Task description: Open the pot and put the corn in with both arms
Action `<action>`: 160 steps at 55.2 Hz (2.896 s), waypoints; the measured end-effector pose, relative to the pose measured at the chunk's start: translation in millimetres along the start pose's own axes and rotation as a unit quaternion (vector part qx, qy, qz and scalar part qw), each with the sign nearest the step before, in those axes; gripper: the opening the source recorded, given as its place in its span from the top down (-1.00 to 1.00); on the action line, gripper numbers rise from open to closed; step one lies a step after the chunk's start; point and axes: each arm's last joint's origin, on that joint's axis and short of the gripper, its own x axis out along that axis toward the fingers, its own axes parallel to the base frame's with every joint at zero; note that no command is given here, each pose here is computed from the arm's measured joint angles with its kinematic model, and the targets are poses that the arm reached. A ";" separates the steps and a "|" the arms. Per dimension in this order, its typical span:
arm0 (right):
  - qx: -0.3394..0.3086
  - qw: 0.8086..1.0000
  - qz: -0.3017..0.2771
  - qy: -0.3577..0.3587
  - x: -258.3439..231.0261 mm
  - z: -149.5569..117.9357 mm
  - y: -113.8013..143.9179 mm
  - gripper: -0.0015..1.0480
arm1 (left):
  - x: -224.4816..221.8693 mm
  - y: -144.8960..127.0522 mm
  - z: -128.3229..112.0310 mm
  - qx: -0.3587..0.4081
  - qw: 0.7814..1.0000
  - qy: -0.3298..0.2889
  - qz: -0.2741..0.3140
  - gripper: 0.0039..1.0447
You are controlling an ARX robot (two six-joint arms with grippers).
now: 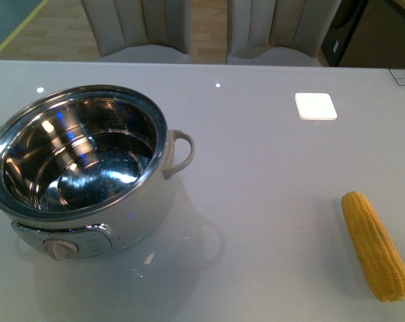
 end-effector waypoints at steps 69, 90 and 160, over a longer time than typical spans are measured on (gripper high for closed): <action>-0.086 0.980 -0.002 0.178 182.7 -22.7 4.7 -0.57 | 0.0 0.0 0.0 0.000 1.000 0.000 0.000 -0.87; -0.090 0.976 0.008 0.196 181.5 -24.1 4.7 0.37 | 0.0 0.0 0.0 0.000 1.000 0.000 0.000 -0.87; 0.054 0.956 0.281 0.059 93.6 139.1 220.0 0.73 | 0.0 0.0 0.0 0.000 1.000 0.000 0.000 -0.87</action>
